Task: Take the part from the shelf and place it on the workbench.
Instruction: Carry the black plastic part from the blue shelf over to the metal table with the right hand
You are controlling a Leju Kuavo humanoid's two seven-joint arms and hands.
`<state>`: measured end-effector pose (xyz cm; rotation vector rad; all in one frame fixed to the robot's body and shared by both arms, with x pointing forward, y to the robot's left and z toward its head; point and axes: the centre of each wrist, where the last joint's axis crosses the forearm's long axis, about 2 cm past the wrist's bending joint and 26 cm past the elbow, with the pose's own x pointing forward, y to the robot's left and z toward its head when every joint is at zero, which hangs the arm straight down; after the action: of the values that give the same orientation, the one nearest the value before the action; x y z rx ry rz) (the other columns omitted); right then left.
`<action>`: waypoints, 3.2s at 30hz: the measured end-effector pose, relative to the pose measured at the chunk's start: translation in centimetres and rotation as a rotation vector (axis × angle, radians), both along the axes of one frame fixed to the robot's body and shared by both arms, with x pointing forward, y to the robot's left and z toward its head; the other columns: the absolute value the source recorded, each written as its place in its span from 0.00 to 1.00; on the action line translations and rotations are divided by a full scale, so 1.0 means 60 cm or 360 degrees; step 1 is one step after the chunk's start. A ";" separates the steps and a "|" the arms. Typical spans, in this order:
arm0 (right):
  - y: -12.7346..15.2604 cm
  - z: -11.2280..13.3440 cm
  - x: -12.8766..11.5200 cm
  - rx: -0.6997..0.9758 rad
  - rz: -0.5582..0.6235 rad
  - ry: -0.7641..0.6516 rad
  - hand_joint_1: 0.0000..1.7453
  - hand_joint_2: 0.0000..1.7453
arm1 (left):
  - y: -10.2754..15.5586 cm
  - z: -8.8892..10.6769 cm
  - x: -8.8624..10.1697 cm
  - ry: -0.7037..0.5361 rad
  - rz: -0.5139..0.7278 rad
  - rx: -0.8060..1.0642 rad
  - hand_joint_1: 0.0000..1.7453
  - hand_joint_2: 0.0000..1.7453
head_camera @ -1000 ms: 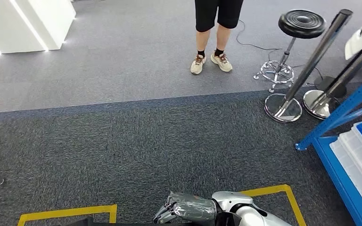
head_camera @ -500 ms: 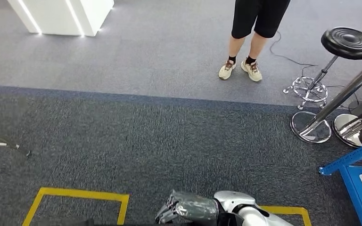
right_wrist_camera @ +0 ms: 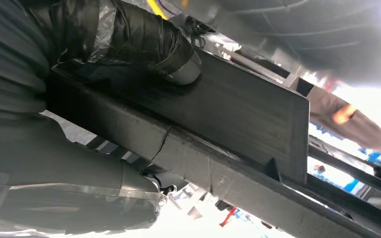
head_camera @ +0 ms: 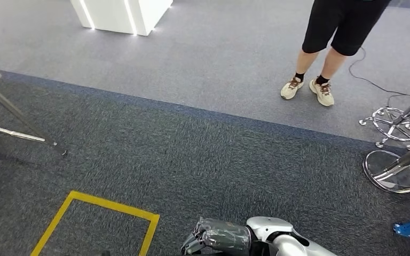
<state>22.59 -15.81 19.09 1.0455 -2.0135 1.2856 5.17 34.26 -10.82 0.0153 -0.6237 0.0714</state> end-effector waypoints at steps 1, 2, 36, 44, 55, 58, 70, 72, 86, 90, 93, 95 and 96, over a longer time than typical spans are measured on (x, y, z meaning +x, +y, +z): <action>0.000 0.000 0.000 -0.0001 0.0000 0.0000 0.94 1.00 | 0.000 0.000 0.002 -0.0004 0.0001 0.0000 0.00 1.00; 0.000 -0.001 0.000 -0.0001 0.0000 0.0002 0.94 1.00 | 0.000 0.000 0.003 -0.0006 0.0003 0.0000 0.00 1.00; -0.016 -0.016 0.008 -0.0053 0.0022 0.0060 0.94 1.00 | 0.051 0.004 -0.023 0.0076 0.0127 0.0164 0.00 1.00; -0.013 -0.013 0.012 -0.0076 0.0021 0.0038 0.94 1.00 | 0.045 0.003 -0.018 0.0039 0.0121 0.0180 0.00 1.00; -0.012 -0.015 0.011 -0.0071 0.0000 0.0040 0.94 1.00 | 0.029 0.003 0.002 -0.0045 0.0117 0.0059 0.00 1.00; -0.011 -0.014 0.011 -0.0068 -0.0001 0.0036 0.94 1.00 | 0.028 0.003 -0.001 -0.0038 0.0123 0.0048 0.00 1.00; -0.010 -0.013 0.011 -0.0062 -0.0004 0.0034 0.94 1.00 | 0.022 0.004 0.010 -0.0051 0.0125 0.0027 0.00 1.00; -0.010 -0.013 0.011 -0.0062 -0.0005 0.0032 0.94 1.00 | 0.020 0.003 0.010 -0.0050 0.0125 0.0025 0.00 1.00; -0.009 -0.012 0.010 -0.0061 -0.0003 0.0032 0.94 1.00 | 0.011 0.003 0.015 -0.0058 0.0132 -0.0001 0.00 1.00; -0.009 -0.011 0.011 -0.0061 -0.0001 0.0029 0.94 1.00 | 0.008 0.002 0.010 -0.0047 0.0146 -0.0040 0.00 1.00; -0.008 -0.011 0.011 -0.0065 0.0004 0.0029 0.94 1.00 | 0.006 0.003 0.016 -0.0055 0.0158 -0.0064 0.00 1.00; -0.008 -0.011 0.010 -0.0076 0.0011 0.0026 0.94 1.00 | 0.005 0.003 0.019 -0.0057 0.0160 -0.0079 0.00 1.00; -0.008 -0.011 0.010 -0.0080 0.0014 0.0023 0.94 1.00 | 0.004 0.003 0.018 -0.0053 0.0159 -0.0086 0.00 1.00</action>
<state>23.21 -16.27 18.41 1.0383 -1.9577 1.3230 6.23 34.52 -10.64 -0.0071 -0.6537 0.1853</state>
